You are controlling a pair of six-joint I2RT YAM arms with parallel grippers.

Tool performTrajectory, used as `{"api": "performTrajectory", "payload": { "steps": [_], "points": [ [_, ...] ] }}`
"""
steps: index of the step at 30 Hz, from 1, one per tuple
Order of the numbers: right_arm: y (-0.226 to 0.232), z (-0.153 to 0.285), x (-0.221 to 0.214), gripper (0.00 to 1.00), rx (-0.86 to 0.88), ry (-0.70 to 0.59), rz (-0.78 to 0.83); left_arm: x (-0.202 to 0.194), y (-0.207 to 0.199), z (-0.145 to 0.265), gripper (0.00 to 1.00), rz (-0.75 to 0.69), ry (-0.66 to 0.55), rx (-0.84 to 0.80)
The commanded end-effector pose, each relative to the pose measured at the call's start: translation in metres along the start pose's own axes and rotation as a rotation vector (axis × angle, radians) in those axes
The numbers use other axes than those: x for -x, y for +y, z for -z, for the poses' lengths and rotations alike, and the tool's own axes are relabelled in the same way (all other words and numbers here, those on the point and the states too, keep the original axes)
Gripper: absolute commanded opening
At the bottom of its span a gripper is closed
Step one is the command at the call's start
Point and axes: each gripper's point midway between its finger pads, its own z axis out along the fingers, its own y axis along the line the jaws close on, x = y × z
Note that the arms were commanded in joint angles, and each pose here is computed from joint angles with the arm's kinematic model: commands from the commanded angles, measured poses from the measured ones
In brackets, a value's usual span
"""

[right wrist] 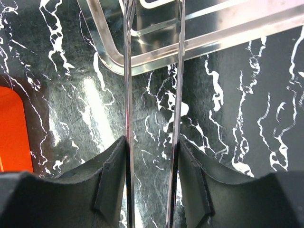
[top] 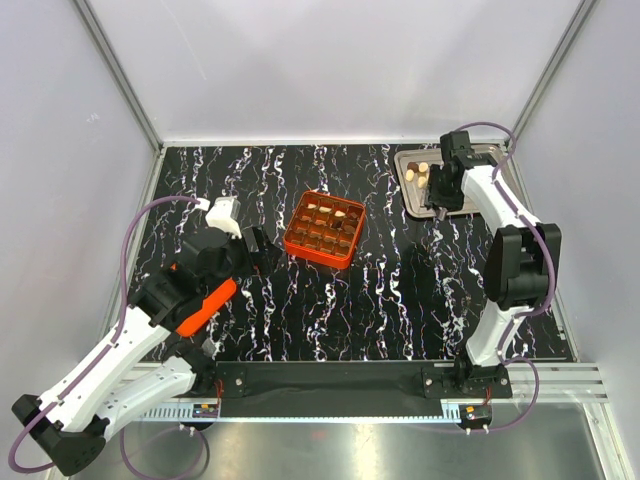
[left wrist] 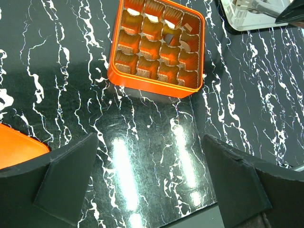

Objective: Pack the chocolate

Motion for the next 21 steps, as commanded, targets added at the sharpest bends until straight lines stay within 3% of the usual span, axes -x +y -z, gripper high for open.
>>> {"api": "performTrajectory", "payload": {
  "steps": [1,21],
  "points": [
    [0.003,-0.008,0.011,0.51,0.034,-0.030,0.000,0.018,-0.004,0.002,0.99,-0.008,-0.059,-0.005],
    [0.005,-0.023,0.013,0.45,0.060,-0.014,-0.001,0.016,-0.004,-0.004,0.99,-0.008,-0.046,0.005]
  ]
}}
